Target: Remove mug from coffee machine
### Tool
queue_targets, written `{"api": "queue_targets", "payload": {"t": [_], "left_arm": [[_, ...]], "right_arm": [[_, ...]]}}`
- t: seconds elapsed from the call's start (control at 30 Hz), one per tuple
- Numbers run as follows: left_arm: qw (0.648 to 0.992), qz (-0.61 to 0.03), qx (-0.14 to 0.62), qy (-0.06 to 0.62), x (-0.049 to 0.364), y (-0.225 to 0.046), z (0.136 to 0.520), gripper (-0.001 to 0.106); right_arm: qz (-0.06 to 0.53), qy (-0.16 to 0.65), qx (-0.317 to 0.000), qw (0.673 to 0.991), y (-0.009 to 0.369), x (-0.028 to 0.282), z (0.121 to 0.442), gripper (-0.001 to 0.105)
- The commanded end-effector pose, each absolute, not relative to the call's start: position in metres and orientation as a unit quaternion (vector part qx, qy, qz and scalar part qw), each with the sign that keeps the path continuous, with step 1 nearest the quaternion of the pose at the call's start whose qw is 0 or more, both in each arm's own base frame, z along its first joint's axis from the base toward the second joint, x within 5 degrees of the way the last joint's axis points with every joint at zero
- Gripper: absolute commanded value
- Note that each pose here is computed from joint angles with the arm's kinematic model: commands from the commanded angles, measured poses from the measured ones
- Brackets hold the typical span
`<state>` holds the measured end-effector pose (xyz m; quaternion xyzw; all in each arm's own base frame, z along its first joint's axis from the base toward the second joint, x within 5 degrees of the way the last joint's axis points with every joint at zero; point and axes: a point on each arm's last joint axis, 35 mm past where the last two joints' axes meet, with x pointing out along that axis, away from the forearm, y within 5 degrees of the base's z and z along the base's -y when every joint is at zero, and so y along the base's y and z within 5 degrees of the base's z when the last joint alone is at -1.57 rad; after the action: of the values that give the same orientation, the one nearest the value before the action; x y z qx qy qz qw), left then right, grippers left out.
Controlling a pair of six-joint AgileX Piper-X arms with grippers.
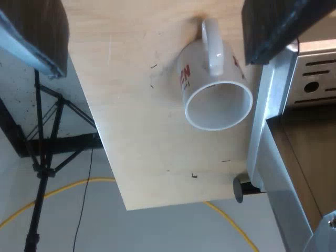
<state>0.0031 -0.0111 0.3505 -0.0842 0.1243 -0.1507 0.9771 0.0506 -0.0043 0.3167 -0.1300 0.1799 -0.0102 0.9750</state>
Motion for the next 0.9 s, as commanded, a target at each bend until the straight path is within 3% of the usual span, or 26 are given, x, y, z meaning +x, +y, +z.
{"api": "queue_targets", "payload": {"t": [0.03, 0.27, 0.47, 0.9], "left_arm": [[0.978, -0.144, -0.081, 0.125, -0.004, -0.01, 0.349, 0.079], [0.97, -0.138, -0.09, 0.177, -0.01, -0.01, 0.34, 0.079], [0.97, -0.132, -0.089, 0.181, -0.01, -0.01, 0.339, 0.079], [0.967, -0.099, -0.088, 0.218, 0.01, -0.008, 0.31, 0.079]], "right_arm": [[-0.011, 0.162, -0.136, 0.977, -0.003, 0.04, 0.314, 0.07], [-0.005, 0.191, -0.133, 0.972, -0.002, 0.03, 0.296, 0.07], [0.031, 0.205, -0.124, 0.97, 0.0, 0.032, 0.288, 0.07], [0.042, 0.263, -0.115, 0.957, 0.0, 0.039, 0.257, 0.07]]}}
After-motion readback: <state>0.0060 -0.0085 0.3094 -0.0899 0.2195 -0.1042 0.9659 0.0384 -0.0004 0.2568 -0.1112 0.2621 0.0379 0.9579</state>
